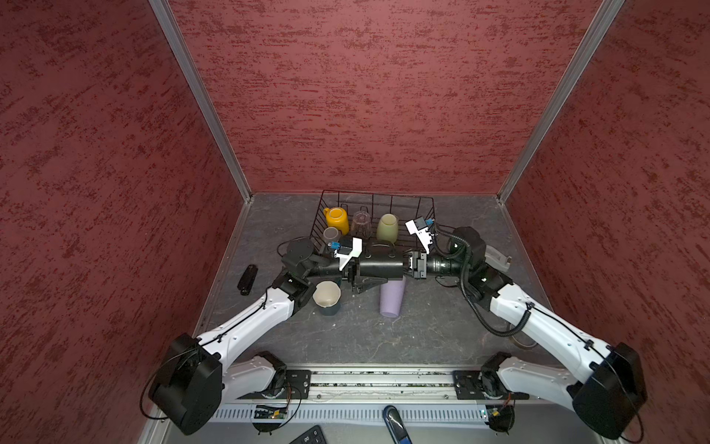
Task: Load cups into a dish rack
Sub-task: Place the cup upside down at the dish rack.
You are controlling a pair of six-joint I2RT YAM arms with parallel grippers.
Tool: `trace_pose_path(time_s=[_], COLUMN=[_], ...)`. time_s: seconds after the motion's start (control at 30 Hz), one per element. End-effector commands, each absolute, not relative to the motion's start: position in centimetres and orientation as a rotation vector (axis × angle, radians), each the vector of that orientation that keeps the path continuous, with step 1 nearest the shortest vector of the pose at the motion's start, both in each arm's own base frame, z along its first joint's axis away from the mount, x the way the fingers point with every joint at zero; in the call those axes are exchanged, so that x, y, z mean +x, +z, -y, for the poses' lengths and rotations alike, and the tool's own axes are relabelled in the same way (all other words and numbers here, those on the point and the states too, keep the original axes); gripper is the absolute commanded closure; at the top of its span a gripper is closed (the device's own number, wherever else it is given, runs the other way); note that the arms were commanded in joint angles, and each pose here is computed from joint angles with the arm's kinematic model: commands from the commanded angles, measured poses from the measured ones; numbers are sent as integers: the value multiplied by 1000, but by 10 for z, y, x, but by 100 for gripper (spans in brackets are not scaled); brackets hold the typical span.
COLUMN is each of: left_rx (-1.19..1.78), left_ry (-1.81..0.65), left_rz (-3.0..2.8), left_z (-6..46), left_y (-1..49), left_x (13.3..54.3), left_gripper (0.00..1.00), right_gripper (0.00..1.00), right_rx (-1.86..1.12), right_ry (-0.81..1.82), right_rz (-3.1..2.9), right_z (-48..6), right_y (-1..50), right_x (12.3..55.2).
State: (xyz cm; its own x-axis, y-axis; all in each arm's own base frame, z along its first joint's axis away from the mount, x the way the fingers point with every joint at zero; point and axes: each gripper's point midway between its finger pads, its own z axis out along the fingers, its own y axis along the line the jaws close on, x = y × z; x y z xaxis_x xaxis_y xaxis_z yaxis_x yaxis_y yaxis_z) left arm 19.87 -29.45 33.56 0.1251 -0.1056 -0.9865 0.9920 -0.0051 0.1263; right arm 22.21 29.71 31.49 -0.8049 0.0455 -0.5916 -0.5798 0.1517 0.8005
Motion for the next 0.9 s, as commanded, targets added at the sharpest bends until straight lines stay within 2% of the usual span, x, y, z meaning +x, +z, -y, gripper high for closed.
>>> trace_pose_path(time_s=[0.0,0.13,0.27,0.4,0.6,0.73,0.87], left_rx=[1246,1250,1252,1237,1240,1230,1212], left_ry=[-1221,-1222,-1222,-1203,-1192,-1170,-1160], left_rz=[-981,-993,-1013,-1014,-1035,-1074,-1092], left_z=[299,300,301,299,298,296,295], left_y=[344,346,349,351,356,358,364], left_x=[185,186,187,189,189,193,197], left_gripper=[28,41,60,76,98,100,100], right_gripper=[100,100,99,86,77,63,55], right_rx=[-540,-536,-523,-501,-446,-394,-344], right_ry=[1707,1707,1694,1677,1589,1527,1489], right_rz=[-1810,-1816,-1827,-1843,-1871,-1890,-1890], right_z=[-300,-300,-300,-299,-291,-284,-275], right_y=[342,341,339,337,333,331,330], right_x=[225,225,227,230,237,243,249])
